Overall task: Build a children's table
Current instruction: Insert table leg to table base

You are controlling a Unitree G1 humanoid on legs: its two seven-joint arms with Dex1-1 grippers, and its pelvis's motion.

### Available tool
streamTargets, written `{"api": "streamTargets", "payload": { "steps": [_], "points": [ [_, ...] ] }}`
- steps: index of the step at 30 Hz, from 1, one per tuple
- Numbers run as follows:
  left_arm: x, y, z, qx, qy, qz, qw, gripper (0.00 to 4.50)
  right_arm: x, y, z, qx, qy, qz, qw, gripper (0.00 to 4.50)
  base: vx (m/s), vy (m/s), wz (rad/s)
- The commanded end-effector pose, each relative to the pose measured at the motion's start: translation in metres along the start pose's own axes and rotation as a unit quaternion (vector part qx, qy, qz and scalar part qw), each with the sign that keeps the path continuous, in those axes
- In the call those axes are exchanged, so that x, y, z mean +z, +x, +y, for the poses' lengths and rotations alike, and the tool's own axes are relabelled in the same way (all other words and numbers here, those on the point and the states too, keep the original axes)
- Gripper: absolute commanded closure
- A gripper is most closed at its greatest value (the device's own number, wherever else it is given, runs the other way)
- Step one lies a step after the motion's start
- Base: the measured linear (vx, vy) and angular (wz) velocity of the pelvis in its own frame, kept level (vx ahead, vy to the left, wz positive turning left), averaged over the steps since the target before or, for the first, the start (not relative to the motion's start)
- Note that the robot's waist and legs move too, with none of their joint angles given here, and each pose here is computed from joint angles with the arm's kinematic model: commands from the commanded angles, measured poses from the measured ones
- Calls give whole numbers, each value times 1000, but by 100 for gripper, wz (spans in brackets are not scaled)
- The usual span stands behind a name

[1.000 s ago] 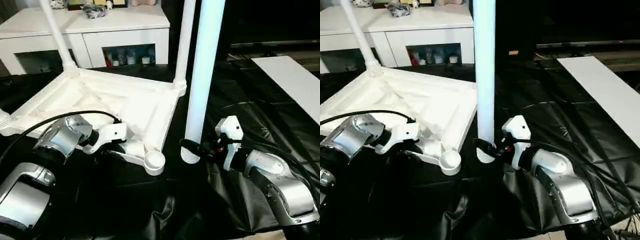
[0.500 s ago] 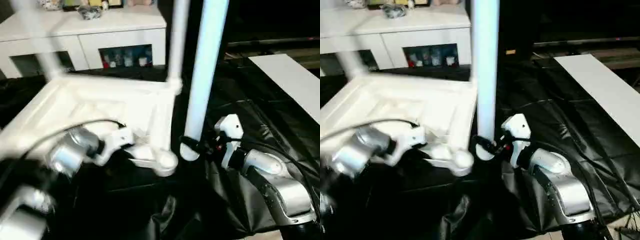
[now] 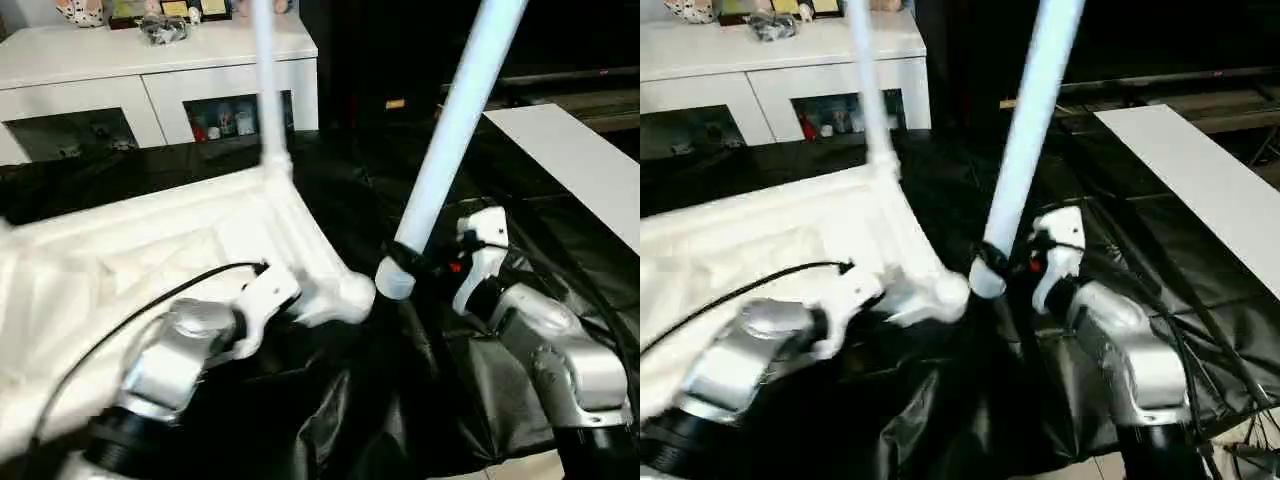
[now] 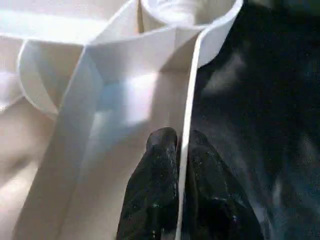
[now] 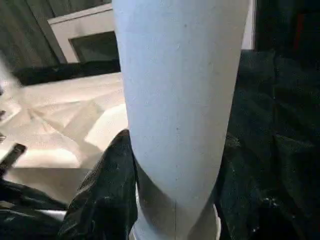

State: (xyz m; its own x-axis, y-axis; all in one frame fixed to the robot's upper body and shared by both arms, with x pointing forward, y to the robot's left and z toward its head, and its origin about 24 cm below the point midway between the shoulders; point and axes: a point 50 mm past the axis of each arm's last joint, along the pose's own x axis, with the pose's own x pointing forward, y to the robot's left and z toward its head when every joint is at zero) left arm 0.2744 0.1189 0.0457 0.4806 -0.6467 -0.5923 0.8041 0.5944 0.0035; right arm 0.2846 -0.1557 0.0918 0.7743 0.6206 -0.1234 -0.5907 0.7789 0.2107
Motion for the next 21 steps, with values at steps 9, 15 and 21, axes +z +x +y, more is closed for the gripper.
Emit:
{"api": "streamTargets", "payload": {
  "steps": [9, 15, 21],
  "points": [
    [5, 7, -8, -6, 43, -43, 998, 448, 8, 7, 4, 41, 1, 16, 999, 265, 0, 0, 0],
    [-3, 4, -9, -27, 88, -18, 996, 448, 14, 11, 6, 58, -9, 12, 998, 265, 0, 0, 0],
    [-5, 5, -9, -41, 106, -3, 993, 450, 9, 18, 8, 97, -21, 42, 994, 265, 0, 0, 0]
  ]
}}
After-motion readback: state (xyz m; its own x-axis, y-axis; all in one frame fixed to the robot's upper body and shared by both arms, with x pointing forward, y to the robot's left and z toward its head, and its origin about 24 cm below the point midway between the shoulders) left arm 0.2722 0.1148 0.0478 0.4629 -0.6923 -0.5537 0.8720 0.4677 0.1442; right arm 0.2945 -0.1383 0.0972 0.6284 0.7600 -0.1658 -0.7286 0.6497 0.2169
